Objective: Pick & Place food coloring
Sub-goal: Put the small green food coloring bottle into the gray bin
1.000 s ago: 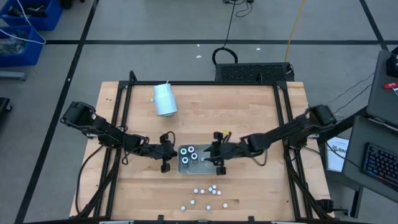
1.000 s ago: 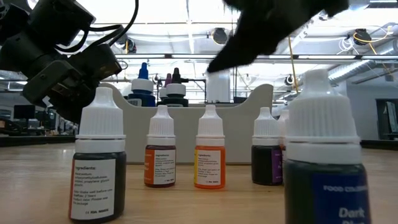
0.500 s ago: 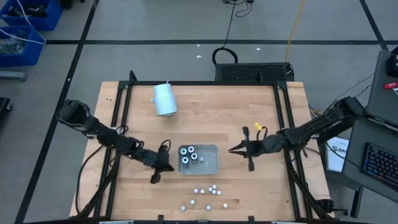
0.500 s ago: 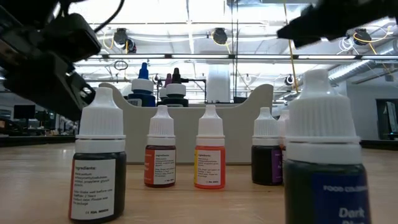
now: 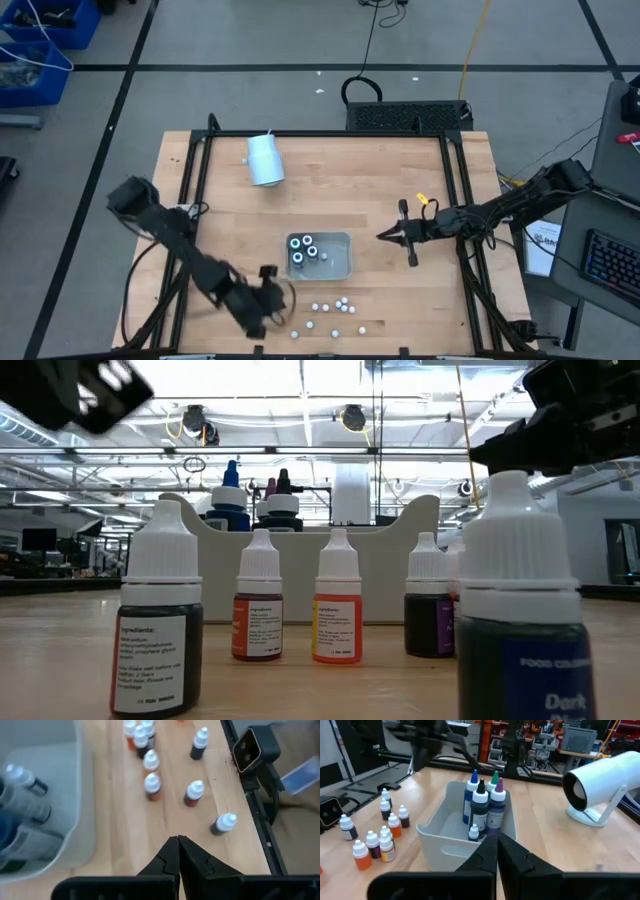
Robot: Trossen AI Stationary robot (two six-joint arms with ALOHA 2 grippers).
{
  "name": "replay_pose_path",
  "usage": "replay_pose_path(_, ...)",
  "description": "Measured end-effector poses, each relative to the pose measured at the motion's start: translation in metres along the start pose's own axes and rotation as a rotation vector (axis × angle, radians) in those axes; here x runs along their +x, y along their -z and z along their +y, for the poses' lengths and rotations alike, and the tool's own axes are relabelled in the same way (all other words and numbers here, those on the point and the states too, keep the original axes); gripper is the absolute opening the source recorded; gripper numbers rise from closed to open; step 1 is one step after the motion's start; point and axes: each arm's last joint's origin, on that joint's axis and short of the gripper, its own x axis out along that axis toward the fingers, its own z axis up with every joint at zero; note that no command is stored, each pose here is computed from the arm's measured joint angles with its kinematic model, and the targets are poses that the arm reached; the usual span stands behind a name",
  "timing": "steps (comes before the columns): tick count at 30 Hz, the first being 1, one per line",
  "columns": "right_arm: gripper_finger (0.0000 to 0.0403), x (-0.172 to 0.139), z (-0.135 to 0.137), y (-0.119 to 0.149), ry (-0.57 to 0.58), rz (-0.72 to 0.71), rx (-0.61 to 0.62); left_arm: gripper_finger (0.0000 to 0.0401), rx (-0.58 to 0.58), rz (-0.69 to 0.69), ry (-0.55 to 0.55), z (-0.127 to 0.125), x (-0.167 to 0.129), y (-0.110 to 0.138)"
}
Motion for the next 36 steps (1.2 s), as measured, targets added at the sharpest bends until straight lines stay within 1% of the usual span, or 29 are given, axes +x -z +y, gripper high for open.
replay_pose_path(3, 0.0001, 0.0, 0.001, 0.0, -0.009, -0.002, 0.001, 0.0005, 0.015, 0.07, -0.043, -0.023, 0.014, -0.015)
replay_pose_path(7, 0.0001, 0.0, 0.003, 0.0, -0.074, -0.004, 0.0, 0.0011, -0.064, 0.222, -0.006, -0.044, 0.033, -0.04)
replay_pose_path(10, 0.0001, 0.0, 0.004, 0.0, -0.109, 0.001, -0.002, 0.0034, -0.031, 0.324, -0.008, -0.056, 0.045, -0.053)
replay_pose_path(13, 0.0001, 0.0, 0.004, 0.001, -0.111, 0.008, -0.001, 0.0072, -0.007, 0.427, -0.02, -0.062, 0.052, -0.058)
replay_pose_path(16, 0.0001, 0.0, 0.004, 0.002, -0.111, 0.014, -0.004, 0.0117, -0.009, 0.431, -0.017, -0.065, 0.052, -0.068)
replay_pose_path(18, 0.0001, 0.0, 0.004, 0.002, -0.11, 0.015, -0.009, 0.0144, 0.014, 0.419, -0.007, -0.066, 0.053, -0.072)
replay_pose_path(21, 0.0001, 0.0, 0.004, 0.002, -0.107, 0.015, -0.018, 0.0175, 0.049, 0.426, -0.017, -0.064, 0.056, -0.069)
replay_pose_path(23, 0.0001, 0.0, 0.004, 0.002, -0.107, 0.014, -0.028, 0.0188, 0.058, 0.435, -0.027, -0.061, 0.058, -0.067)
replay_pose_path(25, 0.0001, 0.0, 0.004, 0.002, -0.107, 0.014, -0.029, 0.0196, 0.061, 0.441, -0.032, -0.058, 0.061, -0.065)
replay_pose_path(28, 0.0001, 0.0, 0.004, 0.002, -0.107, 0.014, -0.03, 0.0196, 0.072, 0.452, -0.016, -0.054, 0.068, -0.061)
replay_pose_path(36, 0.0, 0.0, 0.004, 0.001, -0.106, 0.013, -0.024, 0.0171, 0.041, 0.471, 0.052, -0.049, 0.081, -0.052)
